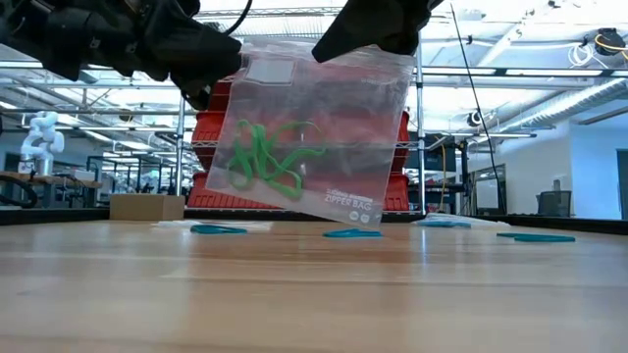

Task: Sort rubber bands
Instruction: Close the transparent zip bag

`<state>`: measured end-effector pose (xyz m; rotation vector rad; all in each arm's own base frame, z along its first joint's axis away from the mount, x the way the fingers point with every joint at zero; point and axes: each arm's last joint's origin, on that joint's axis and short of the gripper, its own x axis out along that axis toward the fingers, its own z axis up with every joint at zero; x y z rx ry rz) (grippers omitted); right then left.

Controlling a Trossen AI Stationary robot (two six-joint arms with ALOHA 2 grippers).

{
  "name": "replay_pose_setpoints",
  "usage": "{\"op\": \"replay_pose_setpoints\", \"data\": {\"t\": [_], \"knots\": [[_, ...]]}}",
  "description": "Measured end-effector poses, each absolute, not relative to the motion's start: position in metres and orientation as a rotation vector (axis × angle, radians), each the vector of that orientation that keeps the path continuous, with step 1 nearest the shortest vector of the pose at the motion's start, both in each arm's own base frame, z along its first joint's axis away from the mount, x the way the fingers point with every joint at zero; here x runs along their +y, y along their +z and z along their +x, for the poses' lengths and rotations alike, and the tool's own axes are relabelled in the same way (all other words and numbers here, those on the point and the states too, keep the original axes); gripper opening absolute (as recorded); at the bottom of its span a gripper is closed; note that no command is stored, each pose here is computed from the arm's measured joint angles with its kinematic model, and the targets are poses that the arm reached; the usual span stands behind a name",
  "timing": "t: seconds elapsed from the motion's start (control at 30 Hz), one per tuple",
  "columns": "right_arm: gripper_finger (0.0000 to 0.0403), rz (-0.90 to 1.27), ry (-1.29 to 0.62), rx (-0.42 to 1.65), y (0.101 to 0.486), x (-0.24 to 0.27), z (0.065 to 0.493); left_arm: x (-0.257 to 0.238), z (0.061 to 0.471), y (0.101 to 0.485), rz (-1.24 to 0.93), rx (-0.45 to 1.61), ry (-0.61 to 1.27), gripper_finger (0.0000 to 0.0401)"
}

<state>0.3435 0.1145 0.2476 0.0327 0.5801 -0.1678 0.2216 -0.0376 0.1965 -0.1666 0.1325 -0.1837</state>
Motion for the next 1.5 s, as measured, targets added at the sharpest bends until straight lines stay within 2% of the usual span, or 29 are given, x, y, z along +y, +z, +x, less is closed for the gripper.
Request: {"op": "replay_pose_setpoints", "data": {"t": [0.23, 0.5, 0.67, 0.93, 1.13, 1.33, 1.5], "knots": [[0.0, 0.033, -0.168, 0.579, 0.248, 0.114, 0.344, -0.037, 0.222, 0.198, -0.169, 0.12, -0.176, 0.0104], [0.0, 0.031, -0.167, 0.577, 0.248, 0.114, 0.344, -0.039, 0.226, 0.201, -0.143, 0.116, -0.184, 0.0034], [0.0, 0.031, -0.167, 0.578, 0.248, 0.114, 0.344, -0.039, 0.228, 0.198, -0.138, 0.13, -0.194, 0.0008], [0.0003, 0.065, -0.175, 0.567, 0.249, 0.114, 0.344, -0.039, 0.228, 0.201, -0.129, 0.112, -0.197, 0.0003], [0.0054, 0.159, -0.168, 0.506, 0.267, 0.109, 0.339, -0.038, 0.229, 0.2, -0.085, 0.113, -0.153, 0.0002], [0.0117, 0.14, -0.153, 0.426, 0.278, 0.096, 0.345, -0.038, 0.229, 0.2, -0.062, 0.118, -0.14, 0.0001], [0.0138, 0.138, -0.111, 0.393, 0.276, 0.081, 0.357, -0.038, 0.229, 0.199, -0.059, 0.123, -0.139, 0.0001]]}}
